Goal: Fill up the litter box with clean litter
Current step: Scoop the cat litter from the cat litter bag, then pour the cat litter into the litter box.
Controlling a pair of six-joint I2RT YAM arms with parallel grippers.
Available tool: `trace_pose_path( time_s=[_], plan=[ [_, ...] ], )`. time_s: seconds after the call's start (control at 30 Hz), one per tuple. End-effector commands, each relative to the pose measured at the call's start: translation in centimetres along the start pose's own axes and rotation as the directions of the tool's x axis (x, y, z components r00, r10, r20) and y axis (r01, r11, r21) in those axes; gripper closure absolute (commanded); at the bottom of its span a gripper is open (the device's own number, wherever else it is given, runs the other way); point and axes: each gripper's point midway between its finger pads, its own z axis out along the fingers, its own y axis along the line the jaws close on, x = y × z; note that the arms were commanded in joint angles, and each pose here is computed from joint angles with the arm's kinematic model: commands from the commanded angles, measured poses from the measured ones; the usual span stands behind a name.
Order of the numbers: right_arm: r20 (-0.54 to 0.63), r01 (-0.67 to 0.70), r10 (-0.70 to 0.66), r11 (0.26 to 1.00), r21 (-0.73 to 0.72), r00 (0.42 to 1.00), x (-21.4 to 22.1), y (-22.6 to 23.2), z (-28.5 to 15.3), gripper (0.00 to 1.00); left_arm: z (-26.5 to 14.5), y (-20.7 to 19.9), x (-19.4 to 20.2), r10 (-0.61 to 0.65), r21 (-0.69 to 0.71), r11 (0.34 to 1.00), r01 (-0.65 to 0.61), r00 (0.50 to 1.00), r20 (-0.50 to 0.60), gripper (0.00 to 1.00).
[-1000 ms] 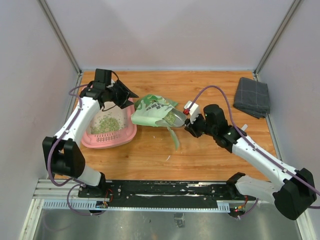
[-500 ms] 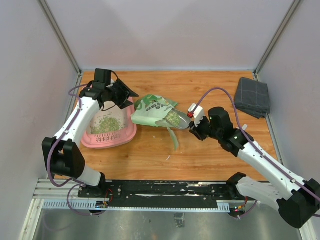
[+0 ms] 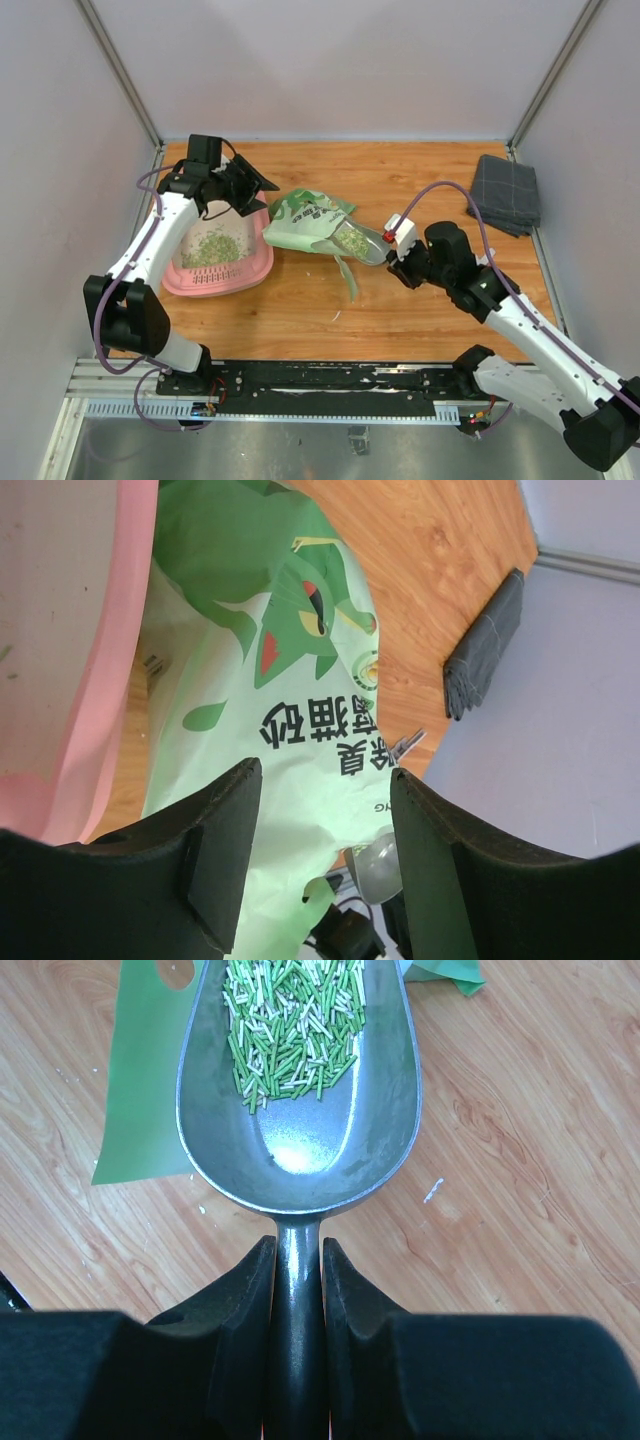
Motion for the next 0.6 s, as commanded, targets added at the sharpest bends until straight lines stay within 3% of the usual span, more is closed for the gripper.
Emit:
trace_pose_path(
  time_s=[0.0,0.57],
  plan=[
    [0.014,-0.005,0.004,0.999,0.033,1.0,0.0,-0.7,-0.9,0.99,-0.3,-0.8,-0.1,0.027,0.02,0.999,-0.027,1.0,-0.004,0.41],
    [0.096,-0.011,0.004,0.998,0.066,0.995,-2.1,-0.5,-6.0,0.99,-2.0,-1.2,0.2,0.03,0.039,0.999,-0.031,0.999,0.02,0.41]
  ],
)
